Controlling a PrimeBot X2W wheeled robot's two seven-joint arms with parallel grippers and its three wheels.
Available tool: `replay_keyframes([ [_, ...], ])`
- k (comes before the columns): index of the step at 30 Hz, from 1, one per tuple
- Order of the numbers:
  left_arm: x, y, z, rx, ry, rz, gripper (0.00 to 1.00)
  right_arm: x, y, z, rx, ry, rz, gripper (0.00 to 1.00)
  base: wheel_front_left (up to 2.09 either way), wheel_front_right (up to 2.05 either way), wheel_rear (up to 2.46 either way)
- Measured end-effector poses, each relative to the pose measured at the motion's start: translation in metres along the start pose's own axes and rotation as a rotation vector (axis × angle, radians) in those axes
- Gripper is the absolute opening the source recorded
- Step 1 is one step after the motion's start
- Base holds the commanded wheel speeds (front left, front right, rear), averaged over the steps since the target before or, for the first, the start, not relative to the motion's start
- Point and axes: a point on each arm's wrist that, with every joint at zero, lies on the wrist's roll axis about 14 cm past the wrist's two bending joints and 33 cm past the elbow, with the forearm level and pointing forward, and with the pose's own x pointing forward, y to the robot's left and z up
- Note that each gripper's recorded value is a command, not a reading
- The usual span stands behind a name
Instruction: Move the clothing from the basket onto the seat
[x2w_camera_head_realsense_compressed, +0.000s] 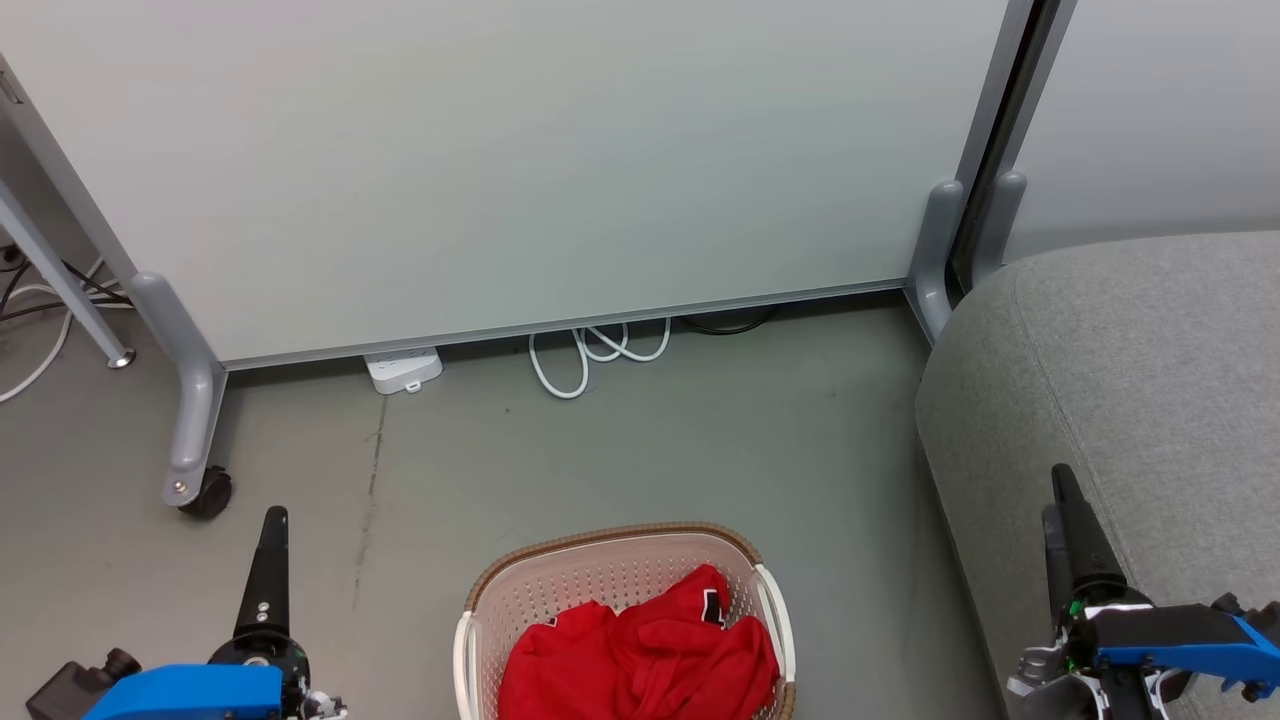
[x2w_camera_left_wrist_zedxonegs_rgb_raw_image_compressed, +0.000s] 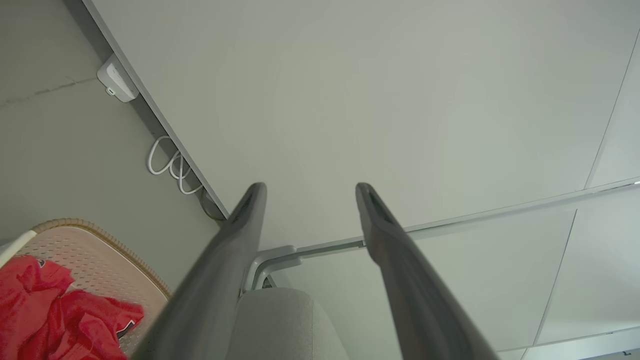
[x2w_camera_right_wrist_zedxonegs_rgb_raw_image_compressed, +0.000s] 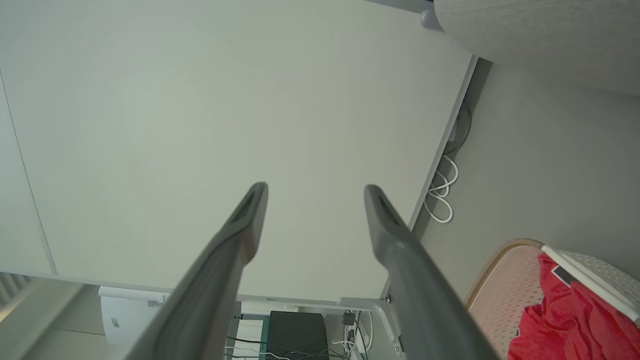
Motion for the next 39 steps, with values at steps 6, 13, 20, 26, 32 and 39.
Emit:
replay_keyframes([
  [6,0.003,-0.008,-0.006,0.137,0.010,-0.012,1.00,0.001,0.007,-0.003,-0.130,0.003,0.023,1.00,0.00,0.00,0.00],
  [13,0.006,-0.016,-0.015,0.302,0.025,-0.025,1.00,0.003,0.015,-0.008,-0.278,0.010,0.050,1.00,0.00,0.00,0.00],
  [20,0.007,-0.018,-0.023,0.463,0.035,-0.035,1.00,0.003,0.020,-0.013,-0.417,0.015,0.072,1.00,0.00,0.00,0.00],
  [26,0.006,-0.016,-0.028,0.583,0.044,-0.037,1.00,0.003,0.020,-0.016,-0.521,0.018,0.082,1.00,0.00,0.00,0.00],
  [32,0.006,-0.015,-0.031,0.675,0.049,-0.038,1.00,0.002,0.019,-0.018,-0.616,0.018,0.087,1.00,0.00,0.00,0.00],
  [39,0.007,-0.018,-0.036,0.772,0.050,-0.057,1.00,0.002,0.019,-0.020,-0.709,0.016,0.094,1.00,0.00,0.00,0.00],
])
